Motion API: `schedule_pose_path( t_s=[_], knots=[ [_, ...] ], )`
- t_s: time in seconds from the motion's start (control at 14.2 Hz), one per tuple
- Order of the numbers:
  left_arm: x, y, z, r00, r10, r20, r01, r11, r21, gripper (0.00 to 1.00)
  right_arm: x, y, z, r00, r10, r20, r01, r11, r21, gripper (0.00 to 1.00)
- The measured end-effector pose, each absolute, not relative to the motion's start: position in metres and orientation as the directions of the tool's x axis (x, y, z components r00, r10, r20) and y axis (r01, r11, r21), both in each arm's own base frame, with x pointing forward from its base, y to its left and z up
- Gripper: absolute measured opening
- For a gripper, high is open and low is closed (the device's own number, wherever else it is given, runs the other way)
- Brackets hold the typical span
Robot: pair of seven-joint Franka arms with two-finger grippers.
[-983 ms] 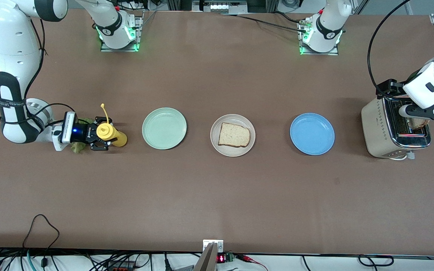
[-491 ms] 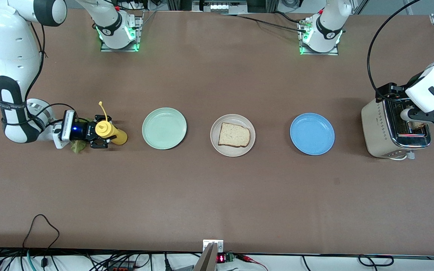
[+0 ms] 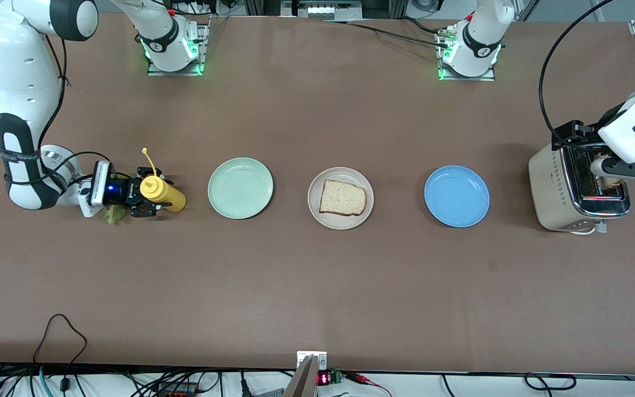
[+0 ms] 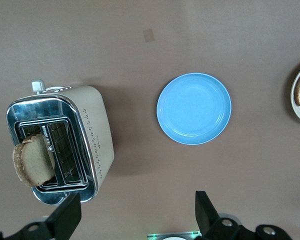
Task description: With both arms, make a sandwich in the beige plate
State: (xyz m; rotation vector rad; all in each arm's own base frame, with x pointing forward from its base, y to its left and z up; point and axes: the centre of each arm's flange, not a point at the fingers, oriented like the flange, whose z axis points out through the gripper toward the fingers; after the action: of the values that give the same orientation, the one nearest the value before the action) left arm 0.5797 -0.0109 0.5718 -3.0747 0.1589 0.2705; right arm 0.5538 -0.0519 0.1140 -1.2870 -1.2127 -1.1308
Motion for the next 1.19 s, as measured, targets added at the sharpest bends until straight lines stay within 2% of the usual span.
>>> schedule_pose_path(
  t_s=[0.14, 0.21, 0.7, 0.98, 1.19],
  knots=[
    [0.582, -0.011, 0.578, 0.985, -0.08, -0.153, -0.088, -0.995, -0.045, 1.0, 0.555, -0.054, 0.115, 0.059, 0.071, 0.996, 0.998, -0.004, -0.059, 0.98],
    [0.582, -0.011, 0.582, 0.987, -0.077, -0.143, -0.084, -0.995, -0.045, 1.0, 0.555, -0.059, 0.116, 0.058, 0.079, 0.995, 0.998, -0.007, -0.058, 1.0],
    [0.588, -0.016, 0.588, 0.993, -0.083, -0.087, -0.086, -0.995, -0.039, 1.0, 0.55, -0.147, 0.14, 0.09, 0.281, 0.956, 0.996, -0.003, -0.093, 1.0],
    [0.588, -0.016, 0.588, 0.993, -0.084, -0.085, -0.087, -0.995, -0.039, 1.0, 0.572, -0.194, 0.206, 0.15, 0.485, 0.861, 0.988, -0.042, -0.148, 1.0],
    [0.587, -0.023, 0.592, 0.992, -0.096, -0.079, -0.1, -0.994, -0.038, 1.0, 0.601, -0.186, 0.274, 0.199, 0.611, 0.766, 0.979, -0.088, -0.184, 1.0]
  ],
)
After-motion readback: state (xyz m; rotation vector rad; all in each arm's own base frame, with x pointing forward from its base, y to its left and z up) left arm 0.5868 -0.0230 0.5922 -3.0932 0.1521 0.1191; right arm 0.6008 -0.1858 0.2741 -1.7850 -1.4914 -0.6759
